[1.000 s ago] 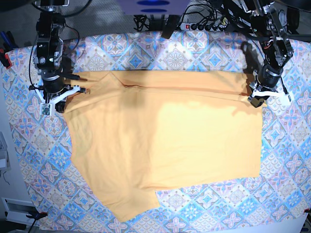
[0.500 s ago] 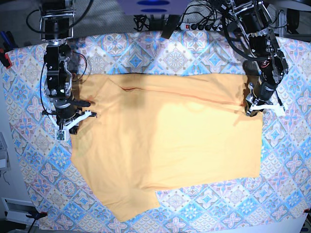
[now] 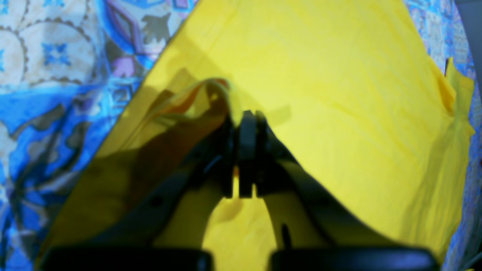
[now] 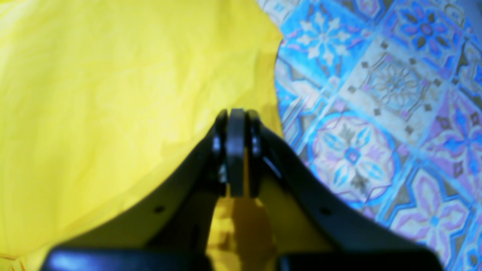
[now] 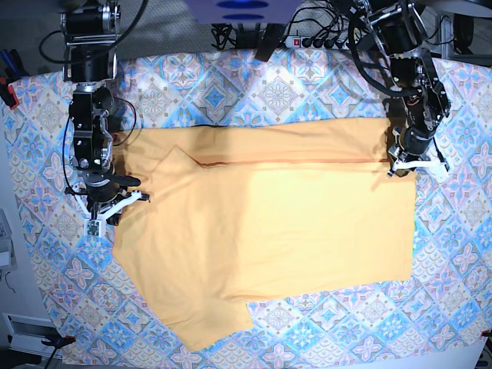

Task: Fold the T-shirt properly
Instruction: 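Slide the right gripper along the shirt side toward the hem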

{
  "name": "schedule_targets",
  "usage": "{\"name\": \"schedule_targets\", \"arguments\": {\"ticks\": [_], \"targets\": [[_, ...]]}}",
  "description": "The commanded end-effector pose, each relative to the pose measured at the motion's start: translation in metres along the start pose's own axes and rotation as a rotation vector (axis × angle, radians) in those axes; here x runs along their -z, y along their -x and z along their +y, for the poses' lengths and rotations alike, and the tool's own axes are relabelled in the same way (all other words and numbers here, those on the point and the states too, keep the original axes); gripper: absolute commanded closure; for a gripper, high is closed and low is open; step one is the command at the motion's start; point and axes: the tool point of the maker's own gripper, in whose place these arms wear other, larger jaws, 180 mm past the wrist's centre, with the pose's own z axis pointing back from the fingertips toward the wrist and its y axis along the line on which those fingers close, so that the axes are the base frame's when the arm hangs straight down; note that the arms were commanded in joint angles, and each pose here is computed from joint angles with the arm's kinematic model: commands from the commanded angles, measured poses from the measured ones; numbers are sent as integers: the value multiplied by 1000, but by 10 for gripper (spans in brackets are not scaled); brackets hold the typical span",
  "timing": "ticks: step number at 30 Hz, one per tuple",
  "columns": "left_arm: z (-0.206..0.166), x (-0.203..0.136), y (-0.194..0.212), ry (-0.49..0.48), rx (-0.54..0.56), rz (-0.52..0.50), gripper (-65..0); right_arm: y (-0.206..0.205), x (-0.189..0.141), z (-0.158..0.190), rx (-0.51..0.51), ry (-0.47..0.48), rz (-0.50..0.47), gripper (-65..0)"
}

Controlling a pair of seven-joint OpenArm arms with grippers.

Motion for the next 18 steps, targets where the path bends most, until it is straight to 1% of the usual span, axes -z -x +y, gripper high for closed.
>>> {"name": "schedule_targets", "arguments": {"ticks": [1, 3, 7, 10, 14, 15, 18], "targets": [[-6, 0, -13, 19, 8, -35, 0, -31, 3, 2, 2, -5, -80, -1], [-6, 0, -13, 19, 8, -35, 0, -39, 6, 11, -9, -22, -92, -1], [-6, 0, -13, 19, 8, -35, 0, -34, 15, 24, -30, -47, -69, 0], [-6, 0, -13, 19, 8, -35, 0, -28, 19, 33, -47, -65, -84, -2], [-6, 0, -12, 18, 8, -32, 0, -20, 22, 29, -44, -57, -95, -5], [-6, 0, -12, 18, 8, -32, -2, -19, 22, 29, -44, -56, -98, -13], [-5, 0, -11, 15, 8, -26, -56, -16, 21, 28, -44, -53, -100, -64]]}}
